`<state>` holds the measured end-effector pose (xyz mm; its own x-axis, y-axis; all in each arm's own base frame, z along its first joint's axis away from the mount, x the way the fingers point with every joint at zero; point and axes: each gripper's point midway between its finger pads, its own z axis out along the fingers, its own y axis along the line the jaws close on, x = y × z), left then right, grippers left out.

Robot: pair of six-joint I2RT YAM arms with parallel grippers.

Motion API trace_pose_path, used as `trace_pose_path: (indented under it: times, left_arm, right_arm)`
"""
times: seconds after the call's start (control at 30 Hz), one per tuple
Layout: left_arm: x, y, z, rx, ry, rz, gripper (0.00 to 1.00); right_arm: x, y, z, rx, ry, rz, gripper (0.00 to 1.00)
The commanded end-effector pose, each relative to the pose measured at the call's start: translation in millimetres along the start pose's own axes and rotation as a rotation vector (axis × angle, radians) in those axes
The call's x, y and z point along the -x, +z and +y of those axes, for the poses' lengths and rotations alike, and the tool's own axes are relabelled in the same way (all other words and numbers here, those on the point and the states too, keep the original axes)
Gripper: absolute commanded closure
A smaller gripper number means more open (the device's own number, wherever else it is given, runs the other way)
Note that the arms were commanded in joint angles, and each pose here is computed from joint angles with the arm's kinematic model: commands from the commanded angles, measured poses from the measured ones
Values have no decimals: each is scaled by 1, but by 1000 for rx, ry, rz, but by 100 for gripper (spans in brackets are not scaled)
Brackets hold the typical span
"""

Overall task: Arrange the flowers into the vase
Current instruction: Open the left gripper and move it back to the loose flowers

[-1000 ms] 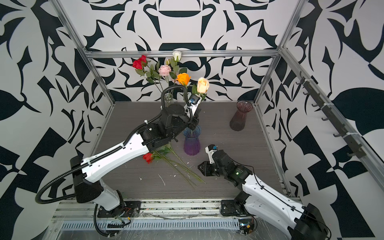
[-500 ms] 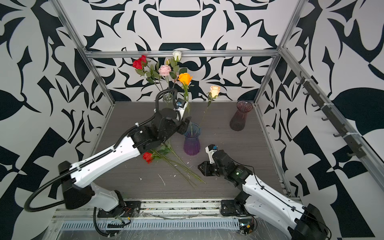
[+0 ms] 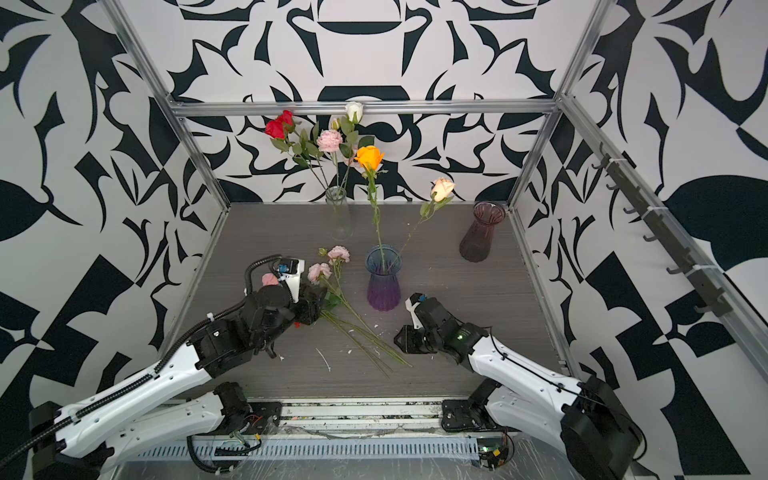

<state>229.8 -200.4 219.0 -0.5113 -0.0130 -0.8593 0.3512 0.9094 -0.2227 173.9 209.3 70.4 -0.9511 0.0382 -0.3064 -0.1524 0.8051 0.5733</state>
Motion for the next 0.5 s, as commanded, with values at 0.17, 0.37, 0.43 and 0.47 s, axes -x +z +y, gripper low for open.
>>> trace_pose_path:
  times: [0.17,0.37,0.43,0.47]
  left_arm:
    - [-40,11,24,19,-152,56,52]
    - [-52,37,49,13,-320,149,49]
    - [-58,47,56,0,-389,201,54]
    - [-62,51,58,-9,-417,226,56]
  right_arm:
    - [20,-6,20,45,-11,-46,73]
    - [21,-11,15,27,4,-77,73]
    - [21,-10,14,23,9,-78,73]
    - [22,-10,13,21,11,-79,73]
